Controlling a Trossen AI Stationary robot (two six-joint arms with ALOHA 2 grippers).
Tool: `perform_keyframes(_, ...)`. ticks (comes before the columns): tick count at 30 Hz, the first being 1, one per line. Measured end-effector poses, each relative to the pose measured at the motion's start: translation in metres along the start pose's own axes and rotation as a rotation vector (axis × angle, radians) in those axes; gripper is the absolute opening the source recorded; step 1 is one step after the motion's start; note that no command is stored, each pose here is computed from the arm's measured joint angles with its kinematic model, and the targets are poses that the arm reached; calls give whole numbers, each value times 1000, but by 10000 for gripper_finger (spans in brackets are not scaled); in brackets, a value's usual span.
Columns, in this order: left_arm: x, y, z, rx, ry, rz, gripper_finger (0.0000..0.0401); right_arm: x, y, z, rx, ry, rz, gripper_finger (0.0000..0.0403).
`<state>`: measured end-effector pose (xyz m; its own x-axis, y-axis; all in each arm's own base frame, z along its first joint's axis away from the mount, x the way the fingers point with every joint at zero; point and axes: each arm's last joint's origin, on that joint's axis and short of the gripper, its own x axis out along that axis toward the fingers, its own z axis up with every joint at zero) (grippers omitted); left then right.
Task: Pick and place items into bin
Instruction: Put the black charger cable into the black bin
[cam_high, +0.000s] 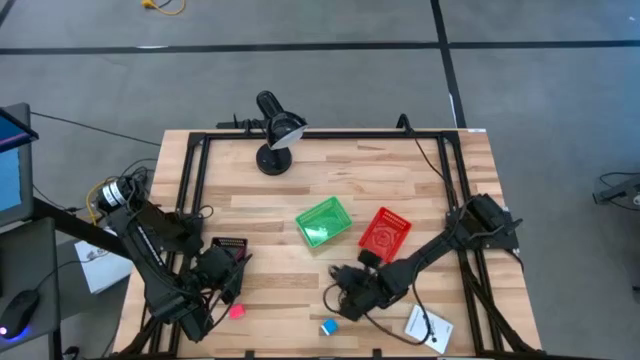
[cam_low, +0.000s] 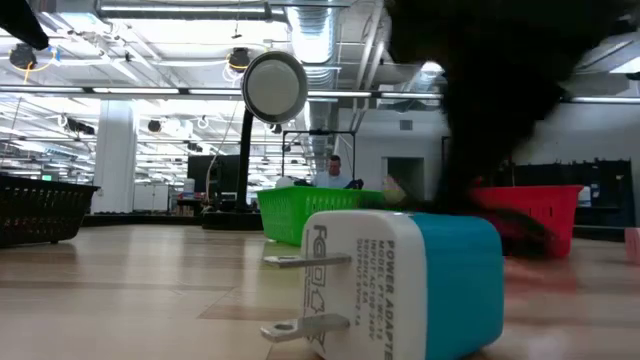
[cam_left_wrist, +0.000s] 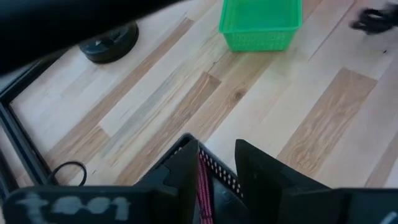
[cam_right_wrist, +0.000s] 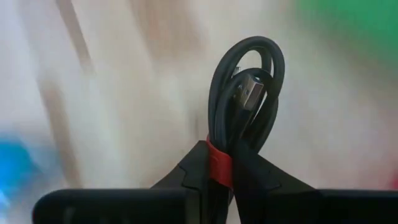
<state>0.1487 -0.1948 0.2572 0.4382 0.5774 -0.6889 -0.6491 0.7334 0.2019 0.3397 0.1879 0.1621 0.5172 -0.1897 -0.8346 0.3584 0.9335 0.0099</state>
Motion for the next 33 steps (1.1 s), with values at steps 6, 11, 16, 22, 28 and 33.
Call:
perform_keyframes(6,0,0,1,16,-18,-3,96,1,-12,56,-49,-216,57,39)
perform_keyframes(11,0,0,1,18,-19,-4,96,2,-29,112,-28,-457,281,37)
perform_keyframes(16,0,0,1,-40,-33,-10,96,16,-56,143,177,-530,418,37)
perform_keyframes(22,-1,4,8,21,-111,-31,96,49,-62,147,281,-517,453,36)
perform_keyframes(28,-6,17,25,46,-244,-73,96,82,-40,179,303,-605,589,37)
perform_keyframes(33,-14,34,36,77,-273,-109,96,116,-24,204,259,-524,663,36)
